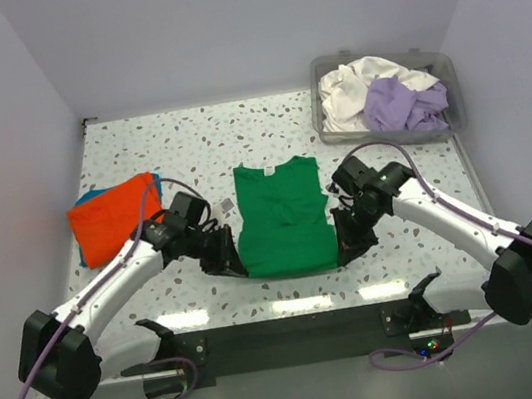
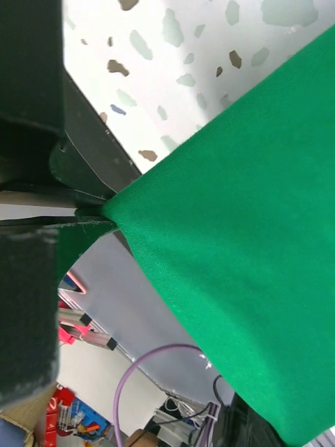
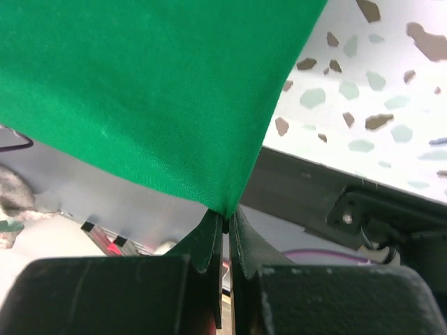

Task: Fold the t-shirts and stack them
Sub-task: Fold the tshirt

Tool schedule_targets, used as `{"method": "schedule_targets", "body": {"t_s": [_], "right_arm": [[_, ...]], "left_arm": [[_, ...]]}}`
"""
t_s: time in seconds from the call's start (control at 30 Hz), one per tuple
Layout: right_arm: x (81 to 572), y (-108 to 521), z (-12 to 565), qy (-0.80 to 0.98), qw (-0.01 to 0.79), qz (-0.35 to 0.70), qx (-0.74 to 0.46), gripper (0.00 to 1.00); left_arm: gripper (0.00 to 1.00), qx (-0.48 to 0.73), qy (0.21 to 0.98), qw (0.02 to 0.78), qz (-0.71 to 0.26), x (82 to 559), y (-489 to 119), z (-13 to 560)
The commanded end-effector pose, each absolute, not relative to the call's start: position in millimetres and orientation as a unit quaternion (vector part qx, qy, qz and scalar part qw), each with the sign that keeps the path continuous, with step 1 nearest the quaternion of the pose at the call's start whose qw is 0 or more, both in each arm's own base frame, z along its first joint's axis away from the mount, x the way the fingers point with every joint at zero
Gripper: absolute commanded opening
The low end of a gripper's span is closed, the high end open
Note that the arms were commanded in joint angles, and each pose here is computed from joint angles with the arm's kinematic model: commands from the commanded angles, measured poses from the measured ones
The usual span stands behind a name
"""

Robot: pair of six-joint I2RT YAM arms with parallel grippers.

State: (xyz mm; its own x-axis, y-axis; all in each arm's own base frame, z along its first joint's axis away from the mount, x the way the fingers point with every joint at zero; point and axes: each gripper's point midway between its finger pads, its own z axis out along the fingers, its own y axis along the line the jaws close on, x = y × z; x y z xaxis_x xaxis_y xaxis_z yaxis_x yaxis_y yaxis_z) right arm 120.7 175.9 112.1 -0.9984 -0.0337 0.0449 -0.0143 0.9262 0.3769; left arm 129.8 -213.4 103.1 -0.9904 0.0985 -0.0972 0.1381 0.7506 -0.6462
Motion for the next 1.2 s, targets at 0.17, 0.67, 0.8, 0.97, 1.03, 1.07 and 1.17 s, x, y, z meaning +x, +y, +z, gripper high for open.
{"method": "schedule_targets", "body": {"t_s": [0.17,0.67,0.8,0.97,1.03,1.07,1.17], "right_arm": [[145,158,160,-0.992,-0.031,-0.126,-0.008,0.0],[268,171,155,-0.99,-0.119,-0.07,-0.021,0.0],[303,169,158,-0.987,-0.149,-0.059,-0.022,0.0],[339,170,151,-0.986,-0.159,-0.05,-0.023,0.0],[349,170,149,-0.985,-0.162,-0.048,-0.021,0.0],[353,170,148,-0.985,-0.165,-0.046,-0.02,0.0],[373,170,147,-0.983,-0.176,-0.04,-0.018,0.0]], "left_arm": [[0.0,0.067,0.943,0.074,-0.317,159,-214,150],[0.0,0.104,0.941,0.128,-0.296,268,-221,135],[0.0,0.095,0.939,0.144,-0.299,298,-218,134],[0.0,0.093,0.934,0.141,-0.316,326,-228,124],[0.0,0.093,0.932,0.138,-0.322,333,-233,120],[0.0,0.093,0.932,0.137,-0.323,341,-235,117],[0.0,0.084,0.935,0.143,-0.315,358,-235,110]]}}
